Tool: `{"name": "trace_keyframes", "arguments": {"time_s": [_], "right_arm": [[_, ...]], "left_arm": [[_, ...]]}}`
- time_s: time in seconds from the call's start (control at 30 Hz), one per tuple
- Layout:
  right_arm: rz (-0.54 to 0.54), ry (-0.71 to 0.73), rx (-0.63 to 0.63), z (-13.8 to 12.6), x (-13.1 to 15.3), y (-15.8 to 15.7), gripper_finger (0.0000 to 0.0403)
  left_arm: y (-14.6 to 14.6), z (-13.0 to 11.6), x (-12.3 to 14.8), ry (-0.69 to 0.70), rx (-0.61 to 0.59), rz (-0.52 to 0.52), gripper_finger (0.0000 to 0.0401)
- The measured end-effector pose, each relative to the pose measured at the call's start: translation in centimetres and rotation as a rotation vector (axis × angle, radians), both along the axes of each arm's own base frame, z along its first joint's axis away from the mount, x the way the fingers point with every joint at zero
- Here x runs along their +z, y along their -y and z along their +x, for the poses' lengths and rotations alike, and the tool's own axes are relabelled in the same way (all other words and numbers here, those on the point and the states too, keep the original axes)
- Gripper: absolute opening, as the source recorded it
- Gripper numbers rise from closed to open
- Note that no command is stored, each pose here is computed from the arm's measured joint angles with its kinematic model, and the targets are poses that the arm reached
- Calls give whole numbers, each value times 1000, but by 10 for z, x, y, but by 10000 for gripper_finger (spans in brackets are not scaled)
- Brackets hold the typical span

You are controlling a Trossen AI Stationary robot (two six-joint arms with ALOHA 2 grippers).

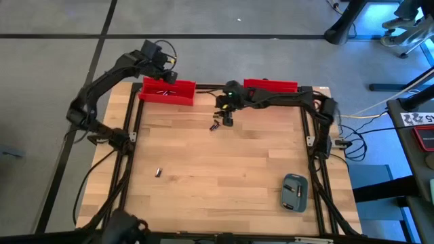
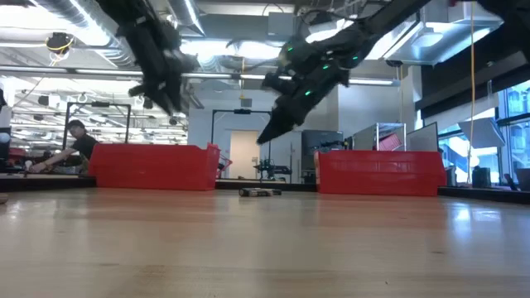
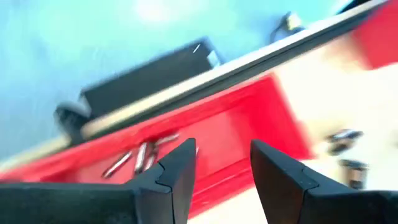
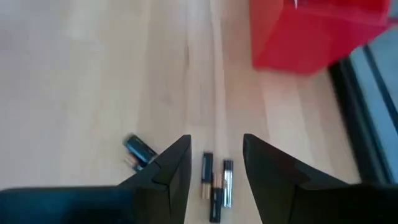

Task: Sort batteries
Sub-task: Put the small silver battery into the left red bin

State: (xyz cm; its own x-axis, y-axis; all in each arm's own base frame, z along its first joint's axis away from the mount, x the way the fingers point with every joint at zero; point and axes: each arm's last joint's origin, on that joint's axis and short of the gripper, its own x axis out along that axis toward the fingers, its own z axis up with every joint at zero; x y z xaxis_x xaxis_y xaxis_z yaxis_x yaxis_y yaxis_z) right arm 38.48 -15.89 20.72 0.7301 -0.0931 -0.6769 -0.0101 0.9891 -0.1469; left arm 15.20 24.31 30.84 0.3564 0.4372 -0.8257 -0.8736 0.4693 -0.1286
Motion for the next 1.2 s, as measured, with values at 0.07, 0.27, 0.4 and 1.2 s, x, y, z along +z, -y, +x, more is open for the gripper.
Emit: {"name": "trace_keyframes", "arguments": {"time_s": [0.07,0.27,0.4,1.2], "right_arm": [[8,-75,-22,9,-9,5,147],[45,-170,-50,32,-20,16,175],[33,-222,-93,39,-32,20,191],[154,-390,-205,-16,-35,41,192]], "left_arm": [[15,6,9,38,-53,79,143],[54,22,15,153,-187,238,143],[72,30,5,194,-227,269,143],[91,35,-35,156,-233,246,143]]}}
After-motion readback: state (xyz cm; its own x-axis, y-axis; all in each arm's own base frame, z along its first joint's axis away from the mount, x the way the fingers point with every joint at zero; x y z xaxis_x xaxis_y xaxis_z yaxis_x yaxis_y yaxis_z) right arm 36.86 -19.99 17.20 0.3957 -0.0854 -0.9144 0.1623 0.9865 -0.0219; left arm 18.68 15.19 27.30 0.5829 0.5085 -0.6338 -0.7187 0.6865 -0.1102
